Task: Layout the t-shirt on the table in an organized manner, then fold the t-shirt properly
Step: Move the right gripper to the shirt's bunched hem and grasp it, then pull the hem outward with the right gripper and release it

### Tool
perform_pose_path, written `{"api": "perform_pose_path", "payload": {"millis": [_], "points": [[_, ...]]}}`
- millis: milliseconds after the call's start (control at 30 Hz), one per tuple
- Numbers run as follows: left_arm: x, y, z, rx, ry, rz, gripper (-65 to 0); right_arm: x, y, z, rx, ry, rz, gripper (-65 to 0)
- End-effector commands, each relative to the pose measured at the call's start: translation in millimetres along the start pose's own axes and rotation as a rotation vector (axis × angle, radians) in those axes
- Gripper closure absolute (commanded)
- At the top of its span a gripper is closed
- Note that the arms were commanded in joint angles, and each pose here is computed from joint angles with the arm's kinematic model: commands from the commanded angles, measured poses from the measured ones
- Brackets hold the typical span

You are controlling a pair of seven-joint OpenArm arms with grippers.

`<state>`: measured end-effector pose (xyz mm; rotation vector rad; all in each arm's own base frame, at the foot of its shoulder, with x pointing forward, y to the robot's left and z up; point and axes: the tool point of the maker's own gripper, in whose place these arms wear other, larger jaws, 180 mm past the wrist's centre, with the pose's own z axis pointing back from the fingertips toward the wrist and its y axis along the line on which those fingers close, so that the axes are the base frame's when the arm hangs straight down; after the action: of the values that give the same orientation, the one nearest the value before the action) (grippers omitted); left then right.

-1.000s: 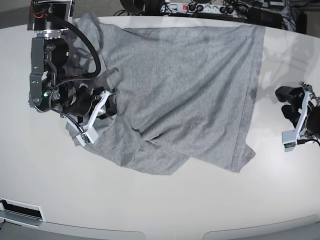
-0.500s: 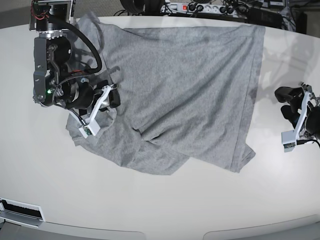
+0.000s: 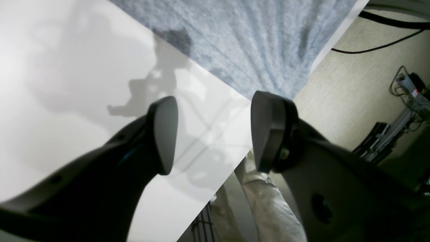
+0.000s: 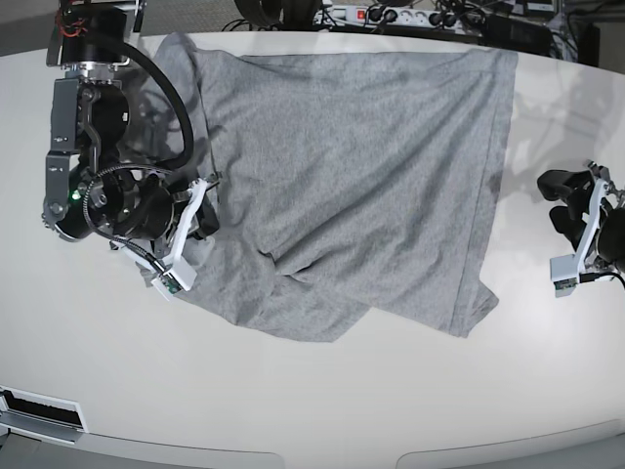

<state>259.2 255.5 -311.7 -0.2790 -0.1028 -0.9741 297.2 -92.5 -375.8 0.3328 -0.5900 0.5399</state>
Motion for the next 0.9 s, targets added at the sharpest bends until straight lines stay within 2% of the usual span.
{"api": "perform_pose_path", "payload": {"millis": [0, 100, 267, 400, 600, 700, 867], "points": [[4, 6, 13, 0.029, -0.026, 0.001, -35.6, 16, -8, 12, -0.031, -0.053, 0.022, 0.0], [4, 6, 13, 0.029, -0.025, 0.002, -35.6, 14, -20, 30, -0.092, -0.043, 0.051, 0.0], [1, 9, 13, 0.031, -0.023, 0.023, -35.6, -8, -46, 49, -0.210, 0.044, 0.077, 0.0], [-3, 13, 12, 0.032, -0.022, 0.045, -35.6, -27, -77, 63, -0.362, 0.118, 0.019, 0.0], [-3, 14, 12, 0.033, -0.022, 0.050, -35.6, -44, -121, 92, -0.643, 0.197, -0.077, 0.0], [-4, 14, 12, 0.033, -0.021, 0.050, -35.6, -50, -127, 98, -0.686, 0.222, -0.090, 0.0], [-3, 14, 12, 0.033, -0.022, 0.050, -35.6, -64, -123, 96, -0.685, 0.252, -0.108, 0.0]]}}
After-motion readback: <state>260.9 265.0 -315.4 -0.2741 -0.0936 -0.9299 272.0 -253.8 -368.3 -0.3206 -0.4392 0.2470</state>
